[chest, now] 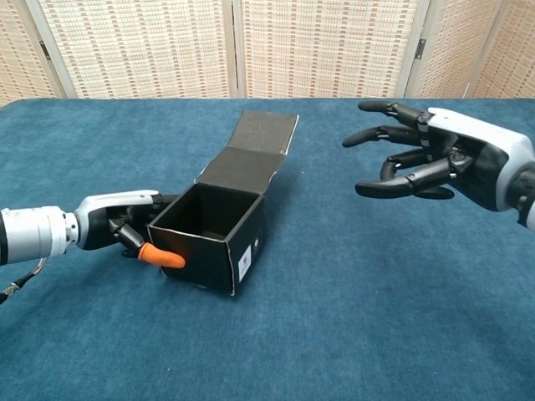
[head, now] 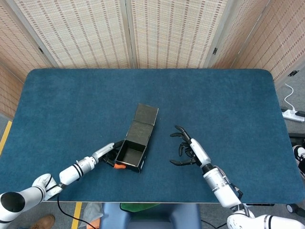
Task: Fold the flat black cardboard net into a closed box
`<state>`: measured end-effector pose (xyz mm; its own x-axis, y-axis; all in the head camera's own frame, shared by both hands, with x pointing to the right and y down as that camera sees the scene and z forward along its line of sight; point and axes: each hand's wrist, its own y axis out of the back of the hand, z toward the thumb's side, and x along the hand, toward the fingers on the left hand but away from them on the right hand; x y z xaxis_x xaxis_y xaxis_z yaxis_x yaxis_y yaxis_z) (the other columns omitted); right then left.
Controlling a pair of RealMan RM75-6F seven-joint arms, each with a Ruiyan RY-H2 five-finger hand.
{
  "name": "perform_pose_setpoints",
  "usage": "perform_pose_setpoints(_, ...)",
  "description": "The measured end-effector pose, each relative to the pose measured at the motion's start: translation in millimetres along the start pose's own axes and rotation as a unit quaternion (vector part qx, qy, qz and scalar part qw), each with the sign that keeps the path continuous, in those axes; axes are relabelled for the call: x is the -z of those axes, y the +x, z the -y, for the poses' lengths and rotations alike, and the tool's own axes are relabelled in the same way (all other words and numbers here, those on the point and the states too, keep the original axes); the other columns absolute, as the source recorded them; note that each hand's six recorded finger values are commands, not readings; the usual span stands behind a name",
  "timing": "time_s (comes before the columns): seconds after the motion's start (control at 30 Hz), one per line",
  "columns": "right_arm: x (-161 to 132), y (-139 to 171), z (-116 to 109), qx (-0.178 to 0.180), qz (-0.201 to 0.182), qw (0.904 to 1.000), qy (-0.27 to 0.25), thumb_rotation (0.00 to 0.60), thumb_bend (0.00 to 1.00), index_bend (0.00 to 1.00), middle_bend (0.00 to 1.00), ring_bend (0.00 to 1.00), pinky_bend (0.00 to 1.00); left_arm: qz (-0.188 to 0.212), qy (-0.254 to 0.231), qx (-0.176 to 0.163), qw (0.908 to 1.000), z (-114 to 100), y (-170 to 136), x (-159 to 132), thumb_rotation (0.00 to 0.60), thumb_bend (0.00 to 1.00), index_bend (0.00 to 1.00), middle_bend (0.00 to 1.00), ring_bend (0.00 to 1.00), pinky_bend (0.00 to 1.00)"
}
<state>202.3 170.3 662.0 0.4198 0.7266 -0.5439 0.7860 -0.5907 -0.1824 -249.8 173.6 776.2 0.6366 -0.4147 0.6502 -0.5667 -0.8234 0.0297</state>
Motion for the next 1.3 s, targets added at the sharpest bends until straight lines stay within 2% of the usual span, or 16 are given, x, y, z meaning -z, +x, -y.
perform_pose_setpoints(0.23,28.4,-7.4,-2.3,-0.006,0.059,0.9982,-0.01,0.6,0.09,0.09,0.27,0.64,1.0,0.028,0.004,-0.03,0.9991,-9.1,-9.8,-12.8,0.6,0.23,0.53,0.52,0.69,0.92)
perform_pose_setpoints(0.43,36.7,-50.4,5.2,0.0,0.086,0.996,-0.025,0.6,0.1,0.15,0.28,0.64,1.0,0.048,0.022,-0.048,0.9975,-9.6,-20.1,-29.2,0.6,0.23,0.54,0.54,0.69,0.92)
perform_pose_setpoints(0.7,3.8,-124.9,48.2,0.002,0.061,0.9975,-0.037,0.6,0.09,0.16,0.28,0.65,1.0,0.066,0.052,-0.059,0.9947,-2.0,-29.7,-51.1,0.6,0.23,0.54,0.53,0.69,0.92)
perform_pose_setpoints(0.87,-9.7,-139.6,60.0,0.005,0.05,0.9972,-0.054,0.6,0.09,0.16,0.29,0.66,1.0,0.066,0.062,-0.067,0.9936,-3.9,-29.7,-54.8,0.6,0.23,0.54,0.53,0.69,0.92)
perform_pose_setpoints(1.03,-56.4,-158.2,66.9,0.017,0.001,0.9954,-0.095,0.6,0.03,0.16,0.3,0.67,1.0,0.045,0.084,-0.078,0.9923,-5.7,-24.3,-51.2,0.6,0.23,0.54,0.52,0.69,0.92)
perform_pose_setpoints(1.17,-85.0,-157.6,72.4,0.01,-0.029,0.9934,-0.111,0.6,0.02,0.18,0.31,0.67,1.0,0.024,0.089,-0.086,0.992,-5.3,-19.7,-45.4,0.6,0.23,0.54,0.52,0.69,0.92)
perform_pose_setpoints(1.3,-98.1,-149.9,75.9,-0.006,-0.041,0.9927,-0.113,0.6,0.0,0.18,0.32,0.68,1.0,0.007,0.089,-0.092,0.9917,-6.5,-16.8,-39.8,0.6,0.23,0.53,0.52,0.69,0.92)
